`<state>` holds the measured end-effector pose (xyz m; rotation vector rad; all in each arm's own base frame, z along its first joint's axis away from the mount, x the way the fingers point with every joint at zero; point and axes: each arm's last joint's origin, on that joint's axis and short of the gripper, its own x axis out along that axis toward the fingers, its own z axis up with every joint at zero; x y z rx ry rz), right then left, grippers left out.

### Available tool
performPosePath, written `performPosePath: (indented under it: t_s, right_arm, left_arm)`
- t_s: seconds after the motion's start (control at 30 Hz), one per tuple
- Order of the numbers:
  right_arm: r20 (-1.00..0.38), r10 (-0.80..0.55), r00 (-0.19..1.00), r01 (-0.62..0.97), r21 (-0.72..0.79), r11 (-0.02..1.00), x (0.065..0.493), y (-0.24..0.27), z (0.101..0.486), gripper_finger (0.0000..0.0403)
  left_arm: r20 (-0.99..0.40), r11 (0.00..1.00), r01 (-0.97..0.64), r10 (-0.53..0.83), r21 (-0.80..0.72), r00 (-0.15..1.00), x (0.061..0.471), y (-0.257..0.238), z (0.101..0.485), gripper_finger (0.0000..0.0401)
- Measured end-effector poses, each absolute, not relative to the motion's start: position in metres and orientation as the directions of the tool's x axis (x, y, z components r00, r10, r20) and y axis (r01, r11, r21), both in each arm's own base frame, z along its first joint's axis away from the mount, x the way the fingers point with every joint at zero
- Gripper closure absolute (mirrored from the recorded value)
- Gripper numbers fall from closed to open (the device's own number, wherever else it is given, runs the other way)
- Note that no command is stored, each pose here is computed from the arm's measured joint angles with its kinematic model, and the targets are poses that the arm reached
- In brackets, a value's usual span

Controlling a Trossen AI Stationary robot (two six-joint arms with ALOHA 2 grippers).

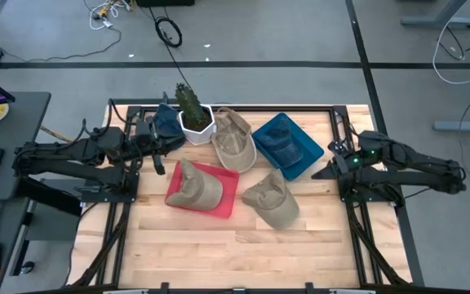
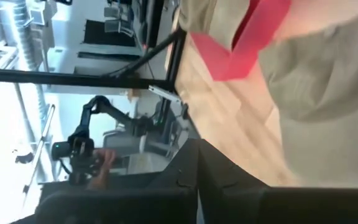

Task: Pick & Place hat
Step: Put the bottom brown cap into the red bin

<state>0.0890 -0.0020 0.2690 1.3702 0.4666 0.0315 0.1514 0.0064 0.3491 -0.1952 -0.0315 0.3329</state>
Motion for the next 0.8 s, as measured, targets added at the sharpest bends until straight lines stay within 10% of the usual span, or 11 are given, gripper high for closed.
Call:
performPosePath:
  t_s: [0.8]
  right_arm:
    - [-0.61, 0.279, 0.742, 0.654, 0.75, -0.099, 0.127, 0.096, 0.23, 0.0403]
  left_arm:
    - [-0.095, 0.945, -0.327, 0.324, -0.026, 0.941, 0.155, 0.006, 0.339, 0.0396]
